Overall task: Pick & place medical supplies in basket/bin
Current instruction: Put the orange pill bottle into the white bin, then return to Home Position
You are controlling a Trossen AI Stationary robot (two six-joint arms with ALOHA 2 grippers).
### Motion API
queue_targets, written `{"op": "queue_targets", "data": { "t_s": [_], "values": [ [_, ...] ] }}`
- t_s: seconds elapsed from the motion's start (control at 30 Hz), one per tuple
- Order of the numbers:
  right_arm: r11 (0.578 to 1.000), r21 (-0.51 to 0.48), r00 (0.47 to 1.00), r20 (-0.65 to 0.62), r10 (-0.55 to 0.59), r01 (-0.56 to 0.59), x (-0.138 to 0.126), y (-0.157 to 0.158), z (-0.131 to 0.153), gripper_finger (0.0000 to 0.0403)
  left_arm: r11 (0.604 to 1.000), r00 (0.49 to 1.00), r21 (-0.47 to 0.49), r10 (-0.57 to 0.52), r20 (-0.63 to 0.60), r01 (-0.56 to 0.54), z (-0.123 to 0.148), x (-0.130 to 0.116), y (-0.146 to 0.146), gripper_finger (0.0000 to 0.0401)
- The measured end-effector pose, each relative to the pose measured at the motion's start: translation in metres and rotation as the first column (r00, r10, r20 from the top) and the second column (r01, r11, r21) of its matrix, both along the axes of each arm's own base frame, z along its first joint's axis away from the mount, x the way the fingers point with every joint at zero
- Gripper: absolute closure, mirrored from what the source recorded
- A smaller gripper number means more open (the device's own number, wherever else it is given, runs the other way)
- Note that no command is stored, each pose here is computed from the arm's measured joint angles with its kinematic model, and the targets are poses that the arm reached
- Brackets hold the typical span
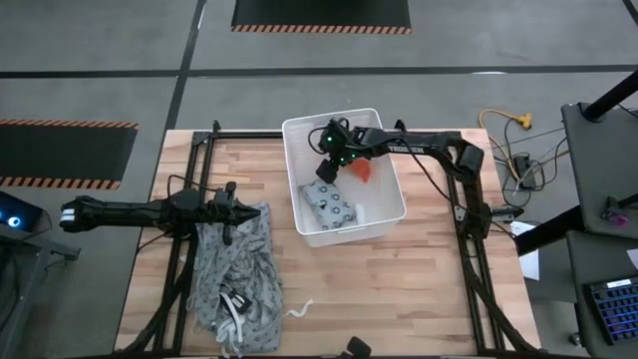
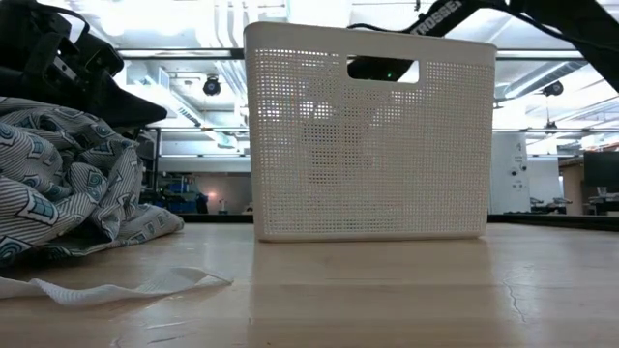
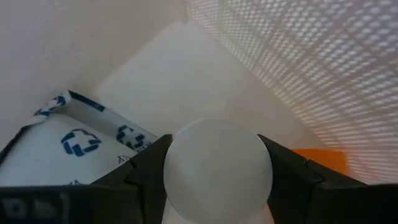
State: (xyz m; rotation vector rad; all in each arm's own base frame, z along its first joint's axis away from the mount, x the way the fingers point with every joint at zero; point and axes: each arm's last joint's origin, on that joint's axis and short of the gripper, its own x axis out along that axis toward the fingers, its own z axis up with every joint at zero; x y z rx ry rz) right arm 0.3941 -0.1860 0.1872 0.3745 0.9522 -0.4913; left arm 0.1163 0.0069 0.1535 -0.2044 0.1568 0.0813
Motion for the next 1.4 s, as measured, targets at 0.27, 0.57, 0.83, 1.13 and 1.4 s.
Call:
{"op": "queue_targets", "data": {
  "t_s": [0.27, 0.57, 0.83, 1.13, 1.4],
  "values": [
    [0.998, 0.033, 0.999, -0.006, -0.046, 0.046, 0.000, 0.000, -0.005, 0.0150, 1.000, 1.000, 0.000, 0.000, 0.000, 0.000, 0.000, 0.000, 0.000, 0.0401],
    [0.999, 0.003, 0.997, 0.073, -0.040, 0.040, -0.008, 0.004, 0.031, 0.0058, 1.000, 1.000, 0.000, 0.000, 0.000, 0.000, 0.000, 0.000, 0.000, 0.0401],
    [0.970, -0.164, 0.917, 0.329, 0.227, -0.181, -0.046, 0.049, 0.143, 0.0085, 1.000, 1.000, 0.000, 0.000, 0.000, 0.000, 0.000, 0.000, 0.000, 0.0401],
    [0.851, -0.267, 0.671, 0.526, 0.522, -0.452, -0.119, 0.160, 0.153, 0.0170, 1.000, 1.000, 0.000, 0.000, 0.000, 0.000, 0.000, 0.000, 0.000, 0.0401],
    [0.861, -0.301, 0.542, 0.679, 0.495, -0.409, -0.203, 0.187, 0.113, 0.0260, 1.000, 1.000, 0.000, 0.000, 0.001, 0.000, 0.000, 0.000, 0.000, 0.0401]
  ]
}}
